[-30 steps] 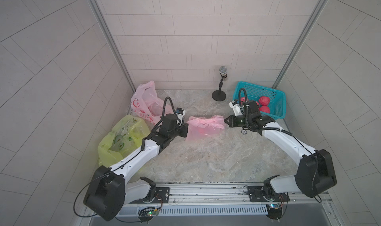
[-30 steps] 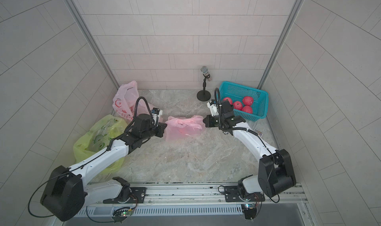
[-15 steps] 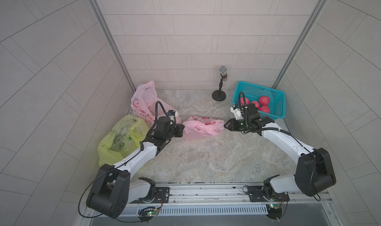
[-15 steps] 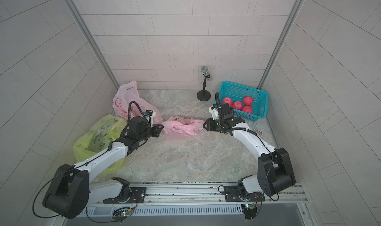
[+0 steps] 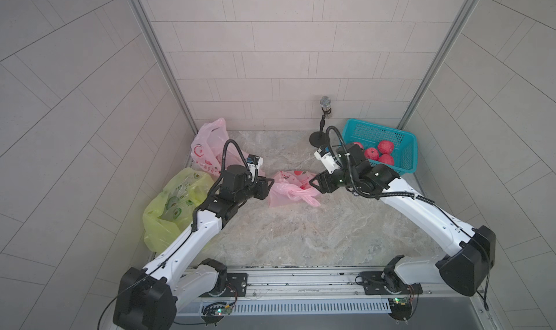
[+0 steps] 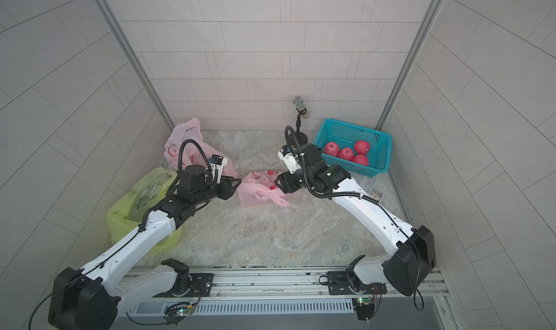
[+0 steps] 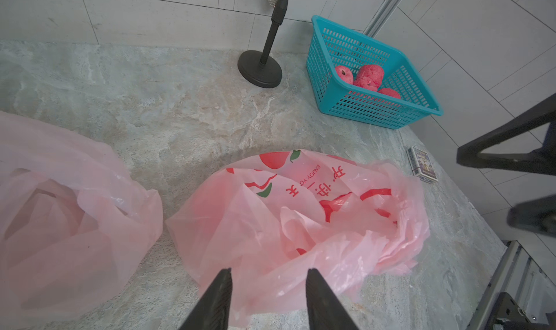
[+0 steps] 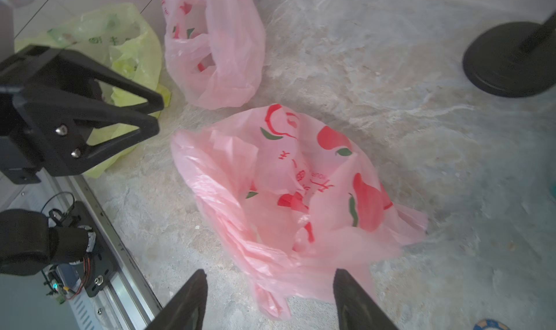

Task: Untie the knot of a plastic bag & take out the apple
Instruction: Untie the plastic bag at the center of the board.

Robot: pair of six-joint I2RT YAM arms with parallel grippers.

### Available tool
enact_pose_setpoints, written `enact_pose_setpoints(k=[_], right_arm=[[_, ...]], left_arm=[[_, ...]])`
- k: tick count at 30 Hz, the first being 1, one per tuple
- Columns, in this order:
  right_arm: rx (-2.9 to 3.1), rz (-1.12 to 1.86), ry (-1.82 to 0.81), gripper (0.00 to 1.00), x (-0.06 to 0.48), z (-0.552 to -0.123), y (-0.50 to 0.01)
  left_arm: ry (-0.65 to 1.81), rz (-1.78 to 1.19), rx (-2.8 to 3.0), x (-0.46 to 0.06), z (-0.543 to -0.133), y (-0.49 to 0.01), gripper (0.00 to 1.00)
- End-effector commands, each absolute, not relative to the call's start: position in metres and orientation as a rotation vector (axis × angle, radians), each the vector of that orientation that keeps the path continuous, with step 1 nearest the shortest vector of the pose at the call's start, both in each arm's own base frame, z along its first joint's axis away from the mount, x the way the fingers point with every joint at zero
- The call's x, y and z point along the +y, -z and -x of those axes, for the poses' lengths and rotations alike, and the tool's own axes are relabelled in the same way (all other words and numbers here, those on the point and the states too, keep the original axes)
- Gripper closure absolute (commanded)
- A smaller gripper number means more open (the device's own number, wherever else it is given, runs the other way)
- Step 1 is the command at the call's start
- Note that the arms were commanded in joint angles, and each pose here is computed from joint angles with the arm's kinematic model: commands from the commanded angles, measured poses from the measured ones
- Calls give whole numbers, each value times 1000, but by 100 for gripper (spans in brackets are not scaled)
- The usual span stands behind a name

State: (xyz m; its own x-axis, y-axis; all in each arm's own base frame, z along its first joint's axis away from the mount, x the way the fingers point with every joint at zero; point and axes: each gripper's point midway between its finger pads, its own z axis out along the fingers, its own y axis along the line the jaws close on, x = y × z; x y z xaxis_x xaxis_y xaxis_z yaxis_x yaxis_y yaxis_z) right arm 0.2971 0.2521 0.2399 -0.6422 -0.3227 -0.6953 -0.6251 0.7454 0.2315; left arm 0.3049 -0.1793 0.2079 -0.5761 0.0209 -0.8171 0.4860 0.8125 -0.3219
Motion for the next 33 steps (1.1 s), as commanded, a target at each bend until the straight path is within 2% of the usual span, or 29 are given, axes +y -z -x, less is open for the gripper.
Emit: enact_pose_setpoints(k=[1, 12, 23, 26, 30, 33], right_arm=[[2294, 852, -490, 32, 257, -294, -222], [2254, 1053, -397, 30, 273, -277, -193], [2238, 1121, -230, 31, 269, -289, -171], [2237, 1114, -210, 32, 269, -293, -167], [2235, 1066, -166, 36, 267, -303, -162], [2249, 1018, -129, 48, 263, -310, -160]], left_arm=[[631, -496, 2081, -192, -300, -225, 53], [581, -897, 2067, -253, -278, -218, 47], [462, -1097, 2135, -261, -284, -177, 46], [446, -1127, 2150, -261, -284, -169, 49], [442, -1153, 2160, -261, -283, -163, 57], [439, -1162, 2176, -261, -283, -157, 61]])
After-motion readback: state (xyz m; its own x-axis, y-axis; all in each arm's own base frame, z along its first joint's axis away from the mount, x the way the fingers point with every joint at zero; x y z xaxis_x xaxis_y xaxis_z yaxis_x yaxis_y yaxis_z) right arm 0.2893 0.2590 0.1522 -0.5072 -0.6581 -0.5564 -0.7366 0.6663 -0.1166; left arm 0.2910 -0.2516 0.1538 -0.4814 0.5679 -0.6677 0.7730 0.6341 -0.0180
